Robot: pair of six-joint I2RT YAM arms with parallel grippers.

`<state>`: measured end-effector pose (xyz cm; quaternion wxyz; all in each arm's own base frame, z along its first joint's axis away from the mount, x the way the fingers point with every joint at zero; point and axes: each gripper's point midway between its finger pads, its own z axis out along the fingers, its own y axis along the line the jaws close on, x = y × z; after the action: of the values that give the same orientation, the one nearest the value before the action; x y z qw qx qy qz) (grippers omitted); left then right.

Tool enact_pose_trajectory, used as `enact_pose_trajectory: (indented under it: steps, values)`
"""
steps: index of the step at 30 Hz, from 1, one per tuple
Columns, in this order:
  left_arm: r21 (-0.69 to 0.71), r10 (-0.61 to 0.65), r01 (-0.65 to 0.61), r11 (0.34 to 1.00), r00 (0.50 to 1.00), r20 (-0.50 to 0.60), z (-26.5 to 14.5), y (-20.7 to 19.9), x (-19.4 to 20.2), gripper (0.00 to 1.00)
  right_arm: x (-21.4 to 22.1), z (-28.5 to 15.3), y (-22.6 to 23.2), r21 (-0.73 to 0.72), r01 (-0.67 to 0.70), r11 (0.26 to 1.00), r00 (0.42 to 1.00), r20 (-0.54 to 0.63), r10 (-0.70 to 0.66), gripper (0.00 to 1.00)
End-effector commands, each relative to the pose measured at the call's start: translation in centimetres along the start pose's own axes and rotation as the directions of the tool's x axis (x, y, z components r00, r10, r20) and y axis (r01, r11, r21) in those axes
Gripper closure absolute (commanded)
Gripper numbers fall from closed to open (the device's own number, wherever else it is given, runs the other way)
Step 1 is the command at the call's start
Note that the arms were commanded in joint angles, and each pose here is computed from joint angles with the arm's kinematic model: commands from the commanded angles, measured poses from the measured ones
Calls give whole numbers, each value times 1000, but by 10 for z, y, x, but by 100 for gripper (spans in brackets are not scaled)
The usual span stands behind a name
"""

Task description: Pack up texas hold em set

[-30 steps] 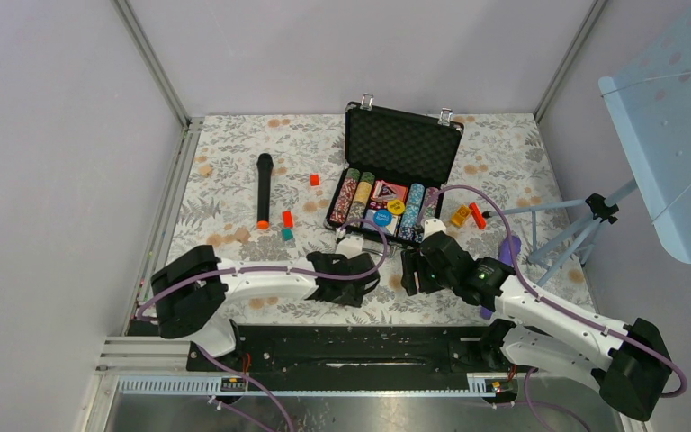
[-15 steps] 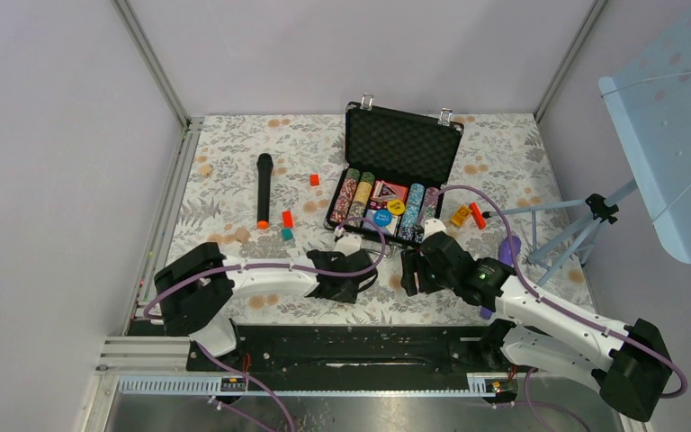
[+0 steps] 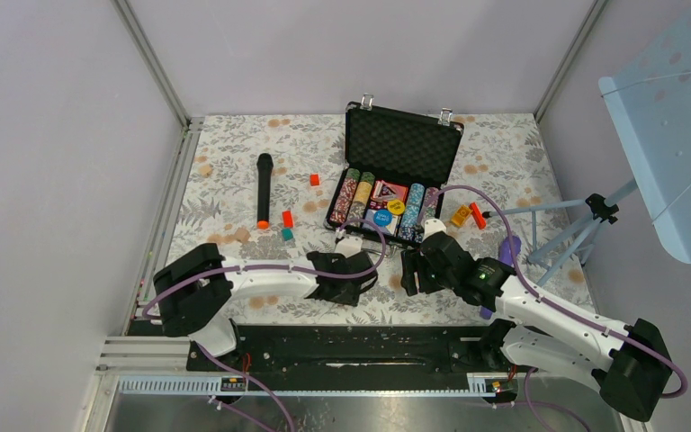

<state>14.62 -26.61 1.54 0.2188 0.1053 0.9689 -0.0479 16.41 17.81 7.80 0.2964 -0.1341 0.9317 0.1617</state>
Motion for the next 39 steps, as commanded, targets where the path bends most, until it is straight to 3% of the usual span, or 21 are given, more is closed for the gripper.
enact_pose_trajectory:
  steps: [1, 10, 22, 39]
  values:
    - [-10, 4, -4, 1000, 999, -41, -7, 7, 14, 48, -15, -5, 6, -17, -21, 1000, 999, 39, 21, 29]
    - [-10, 13, -13, 1000, 999, -44, -6, 4, 16, 50, -15, -3, 6, -18, -22, 1000, 999, 37, 22, 29]
    - [-31, 10, -10, 999, 1000, -9, -2, 3, 8, 60, -11, -3, 5, -19, -12, 1000, 1000, 25, 12, 29]
    - [-7, 13, -12, 1000, 998, 54, -22, -1, -13, 62, -10, 2, 11, -15, -45, 999, 999, -20, 44, 30]
